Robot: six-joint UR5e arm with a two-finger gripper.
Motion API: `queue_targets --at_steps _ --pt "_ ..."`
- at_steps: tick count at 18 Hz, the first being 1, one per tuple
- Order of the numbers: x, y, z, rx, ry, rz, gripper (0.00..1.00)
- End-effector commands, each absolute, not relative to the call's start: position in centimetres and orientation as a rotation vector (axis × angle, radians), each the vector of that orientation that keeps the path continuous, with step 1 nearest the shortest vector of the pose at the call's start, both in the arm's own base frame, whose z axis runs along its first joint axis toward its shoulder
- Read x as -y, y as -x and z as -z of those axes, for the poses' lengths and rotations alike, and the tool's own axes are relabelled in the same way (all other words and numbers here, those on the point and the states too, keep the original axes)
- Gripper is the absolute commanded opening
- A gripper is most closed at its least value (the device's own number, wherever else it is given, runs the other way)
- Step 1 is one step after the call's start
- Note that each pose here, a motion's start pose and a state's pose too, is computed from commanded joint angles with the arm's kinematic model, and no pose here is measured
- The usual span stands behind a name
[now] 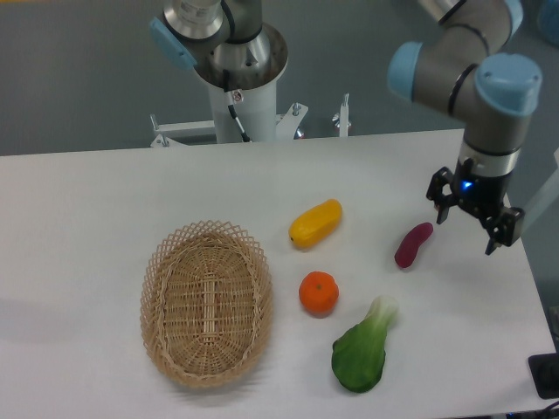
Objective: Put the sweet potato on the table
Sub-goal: 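Open the gripper and lift it up away from the sweet potato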
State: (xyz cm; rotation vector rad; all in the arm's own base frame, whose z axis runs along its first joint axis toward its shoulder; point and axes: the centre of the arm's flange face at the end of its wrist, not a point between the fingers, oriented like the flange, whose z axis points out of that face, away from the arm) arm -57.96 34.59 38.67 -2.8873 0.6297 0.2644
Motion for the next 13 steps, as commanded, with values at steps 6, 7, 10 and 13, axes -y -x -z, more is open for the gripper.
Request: queue_targets --at_steps 6,7,10,13 --pt "-33.7 58.5 -38.8 -0.651 2.863 -0.269 1.00" --pt "-33.7 58.5 -38.8 -0.653 2.863 -0.269 1.00" --pt "-33.5 58.5 -39.0 -0.649 2.862 -0.274 1.00" --pt "-33.6 58.3 -39.0 -0.651 2.861 -0.273 1.00"
